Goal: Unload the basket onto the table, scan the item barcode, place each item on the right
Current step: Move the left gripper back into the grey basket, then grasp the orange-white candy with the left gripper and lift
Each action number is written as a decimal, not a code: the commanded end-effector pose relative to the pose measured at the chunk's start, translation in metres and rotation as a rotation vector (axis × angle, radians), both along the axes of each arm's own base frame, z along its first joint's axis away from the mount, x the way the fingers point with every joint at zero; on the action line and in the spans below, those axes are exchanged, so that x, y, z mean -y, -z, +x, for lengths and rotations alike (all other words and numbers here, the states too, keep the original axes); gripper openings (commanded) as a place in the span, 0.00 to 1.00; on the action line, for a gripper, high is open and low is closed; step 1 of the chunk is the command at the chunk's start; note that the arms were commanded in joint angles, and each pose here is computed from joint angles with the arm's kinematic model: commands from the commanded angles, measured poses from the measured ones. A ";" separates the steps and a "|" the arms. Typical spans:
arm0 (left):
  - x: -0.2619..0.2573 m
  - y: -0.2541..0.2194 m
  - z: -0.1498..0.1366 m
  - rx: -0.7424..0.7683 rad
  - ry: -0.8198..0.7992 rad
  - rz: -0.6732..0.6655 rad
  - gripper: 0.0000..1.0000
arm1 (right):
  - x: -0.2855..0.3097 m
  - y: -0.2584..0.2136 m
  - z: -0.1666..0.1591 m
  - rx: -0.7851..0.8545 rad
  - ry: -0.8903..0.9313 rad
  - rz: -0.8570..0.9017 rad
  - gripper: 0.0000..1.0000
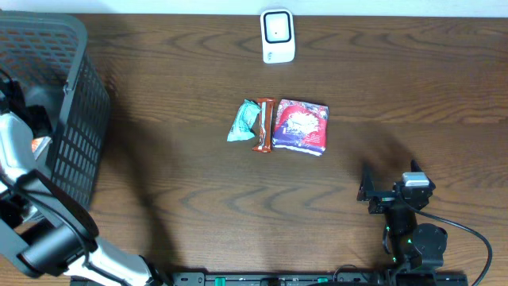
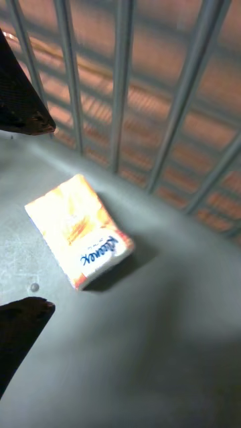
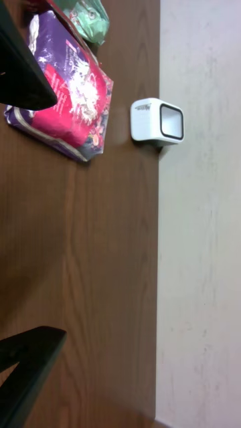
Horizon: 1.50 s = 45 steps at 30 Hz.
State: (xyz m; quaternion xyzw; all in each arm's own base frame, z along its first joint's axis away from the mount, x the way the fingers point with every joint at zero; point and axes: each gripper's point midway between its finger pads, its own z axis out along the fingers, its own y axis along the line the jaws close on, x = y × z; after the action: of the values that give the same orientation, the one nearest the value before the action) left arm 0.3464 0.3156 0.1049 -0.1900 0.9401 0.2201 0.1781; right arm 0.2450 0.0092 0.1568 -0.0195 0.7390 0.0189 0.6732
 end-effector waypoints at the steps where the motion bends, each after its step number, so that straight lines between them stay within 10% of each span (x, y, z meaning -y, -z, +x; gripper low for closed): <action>1: 0.002 0.026 0.002 -0.045 0.093 -0.058 0.76 | 0.000 0.000 0.000 0.004 0.001 0.018 0.99; 13: -0.007 0.082 0.008 -0.105 0.177 -0.095 0.71 | 0.000 0.000 0.000 0.005 0.001 0.018 0.99; 22: -0.006 0.095 -0.004 -0.135 0.158 -0.138 0.08 | 0.000 0.000 0.000 0.004 0.001 0.018 0.99; 26: -0.005 0.086 -0.005 -0.110 0.113 -0.145 0.07 | 0.000 0.000 0.000 0.005 0.001 0.018 0.99; 38: 0.044 -0.137 0.083 0.815 0.087 -0.356 0.07 | 0.000 0.000 0.000 0.004 0.001 0.018 0.99; 45: 0.093 -0.248 0.076 1.091 0.129 -0.441 0.07 | 0.000 0.000 0.000 0.005 0.001 0.018 0.99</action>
State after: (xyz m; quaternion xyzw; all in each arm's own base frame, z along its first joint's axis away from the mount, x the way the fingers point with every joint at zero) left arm 0.4192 0.2520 0.3364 -0.2358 0.7623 -0.0353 0.6017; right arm 0.2450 0.0093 0.1569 -0.0197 0.7389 0.0190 0.6733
